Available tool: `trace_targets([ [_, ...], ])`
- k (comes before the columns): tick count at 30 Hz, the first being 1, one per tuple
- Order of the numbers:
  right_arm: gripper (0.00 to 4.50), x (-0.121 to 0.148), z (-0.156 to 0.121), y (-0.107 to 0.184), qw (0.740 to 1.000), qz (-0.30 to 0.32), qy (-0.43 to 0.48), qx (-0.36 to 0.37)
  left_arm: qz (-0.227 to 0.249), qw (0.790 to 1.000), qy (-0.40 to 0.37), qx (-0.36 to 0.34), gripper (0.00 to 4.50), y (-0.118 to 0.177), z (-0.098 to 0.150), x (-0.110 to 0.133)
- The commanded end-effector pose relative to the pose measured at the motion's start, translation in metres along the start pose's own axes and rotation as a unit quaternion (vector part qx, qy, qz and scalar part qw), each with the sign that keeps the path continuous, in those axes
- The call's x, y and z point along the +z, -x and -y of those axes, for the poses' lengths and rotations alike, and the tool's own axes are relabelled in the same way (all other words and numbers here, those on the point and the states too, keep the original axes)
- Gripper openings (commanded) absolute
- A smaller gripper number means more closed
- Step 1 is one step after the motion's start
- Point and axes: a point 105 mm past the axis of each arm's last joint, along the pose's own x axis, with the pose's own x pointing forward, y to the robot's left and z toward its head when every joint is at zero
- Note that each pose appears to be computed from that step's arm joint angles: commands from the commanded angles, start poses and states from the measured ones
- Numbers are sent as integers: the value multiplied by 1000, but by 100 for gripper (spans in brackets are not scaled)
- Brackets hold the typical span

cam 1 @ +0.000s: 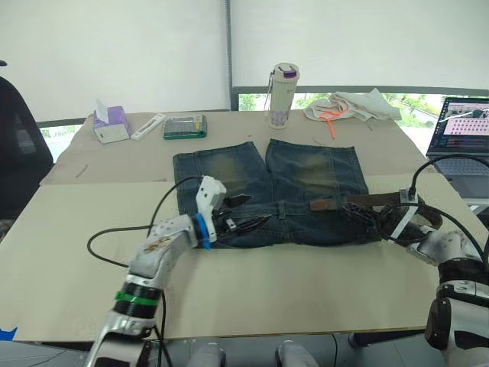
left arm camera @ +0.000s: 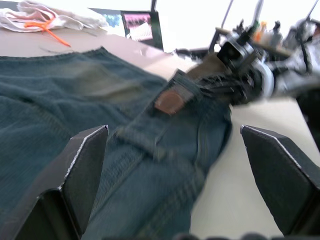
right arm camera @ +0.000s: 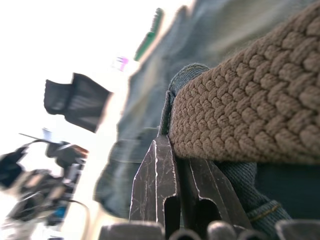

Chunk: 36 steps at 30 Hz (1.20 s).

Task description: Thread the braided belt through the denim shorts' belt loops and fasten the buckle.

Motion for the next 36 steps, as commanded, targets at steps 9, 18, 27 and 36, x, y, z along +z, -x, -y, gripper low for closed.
trace_targets([
  [9,0,0,-40,2,991,37,-2,126,45,961,261,-83,449,-69,17,7],
  [18,0,-5,-40,2,991,48,15,126,12,940,326,-98,449,-103,32,-14],
  [27,0,-10,-38,1,992,39,19,118,45,929,345,-129,236,-111,38,0],
  [36,0,-10,-39,-3,992,35,24,121,28,917,352,-185,2,-110,59,1],
])
